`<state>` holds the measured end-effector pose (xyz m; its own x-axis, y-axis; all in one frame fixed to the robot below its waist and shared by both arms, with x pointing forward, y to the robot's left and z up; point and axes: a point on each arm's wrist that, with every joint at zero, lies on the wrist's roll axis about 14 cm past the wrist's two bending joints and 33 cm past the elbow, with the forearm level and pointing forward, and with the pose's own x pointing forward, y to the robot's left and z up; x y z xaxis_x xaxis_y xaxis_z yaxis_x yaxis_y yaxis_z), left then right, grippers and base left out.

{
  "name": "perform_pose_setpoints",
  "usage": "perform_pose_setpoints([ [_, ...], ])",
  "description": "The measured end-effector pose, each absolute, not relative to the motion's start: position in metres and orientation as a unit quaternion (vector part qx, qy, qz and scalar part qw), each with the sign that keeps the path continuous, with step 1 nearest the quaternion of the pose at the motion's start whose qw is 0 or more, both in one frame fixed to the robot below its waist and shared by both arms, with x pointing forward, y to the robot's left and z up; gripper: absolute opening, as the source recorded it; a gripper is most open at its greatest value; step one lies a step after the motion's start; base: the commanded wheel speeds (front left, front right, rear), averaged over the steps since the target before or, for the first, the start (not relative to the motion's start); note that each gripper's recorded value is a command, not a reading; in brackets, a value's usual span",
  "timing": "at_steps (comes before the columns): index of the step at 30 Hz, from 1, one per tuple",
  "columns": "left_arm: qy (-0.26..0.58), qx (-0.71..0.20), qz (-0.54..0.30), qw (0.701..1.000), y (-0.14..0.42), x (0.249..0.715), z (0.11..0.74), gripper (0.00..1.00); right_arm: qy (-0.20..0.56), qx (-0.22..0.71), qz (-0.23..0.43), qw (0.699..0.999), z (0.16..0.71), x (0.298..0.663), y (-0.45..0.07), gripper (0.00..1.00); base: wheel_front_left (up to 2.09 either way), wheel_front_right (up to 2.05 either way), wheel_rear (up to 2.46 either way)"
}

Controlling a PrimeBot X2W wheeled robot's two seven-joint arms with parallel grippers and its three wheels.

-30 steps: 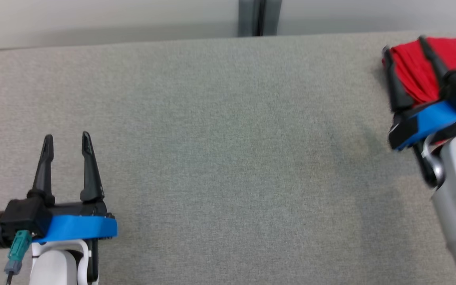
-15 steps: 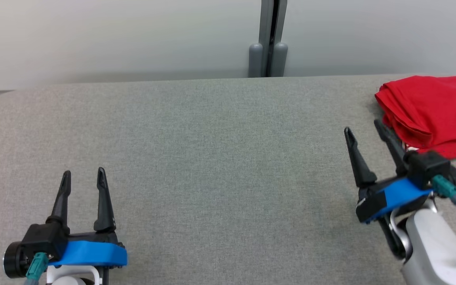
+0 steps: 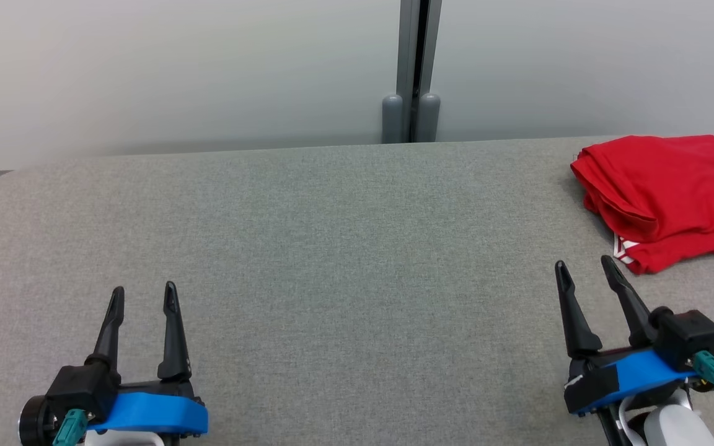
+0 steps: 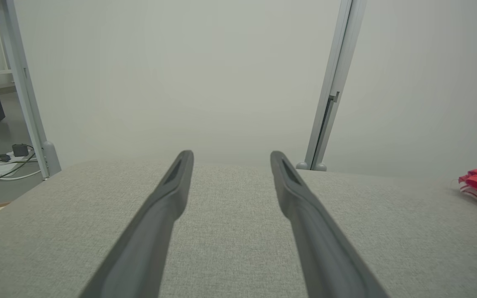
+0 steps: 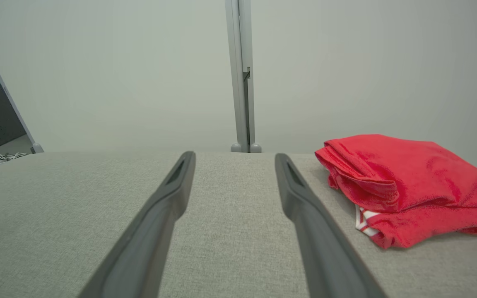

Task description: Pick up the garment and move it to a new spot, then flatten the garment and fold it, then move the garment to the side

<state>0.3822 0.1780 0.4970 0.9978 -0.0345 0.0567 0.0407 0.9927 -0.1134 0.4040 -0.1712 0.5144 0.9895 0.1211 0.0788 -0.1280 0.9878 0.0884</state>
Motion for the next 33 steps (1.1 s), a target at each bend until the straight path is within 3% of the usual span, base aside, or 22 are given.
perform_pose_setpoints([
  [7,-0.029,-0.058,-0.018,0.998,0.178,0.376,0.499,1.0,-0.03,0.053,0.049,0.997,0.513,0.386,-0.175,1.0,0.0,0.0,0.0],
  [24,-0.024,-0.064,-0.01,0.998,0.181,0.372,0.495,1.0,-0.027,0.057,0.044,0.997,0.517,0.38,-0.172,1.0,0.0,0.0,0.0],
  [25,-0.024,-0.064,-0.01,0.998,0.181,0.372,0.496,0.0,-0.027,0.057,0.044,0.997,0.517,0.38,-0.172,0.0,0.0,0.0,0.0],
  [33,0.033,-0.087,0.002,0.996,0.184,0.358,0.463,0.0,0.013,0.08,0.037,0.996,0.494,0.374,-0.173,0.0,0.0,0.0,0.0],
])
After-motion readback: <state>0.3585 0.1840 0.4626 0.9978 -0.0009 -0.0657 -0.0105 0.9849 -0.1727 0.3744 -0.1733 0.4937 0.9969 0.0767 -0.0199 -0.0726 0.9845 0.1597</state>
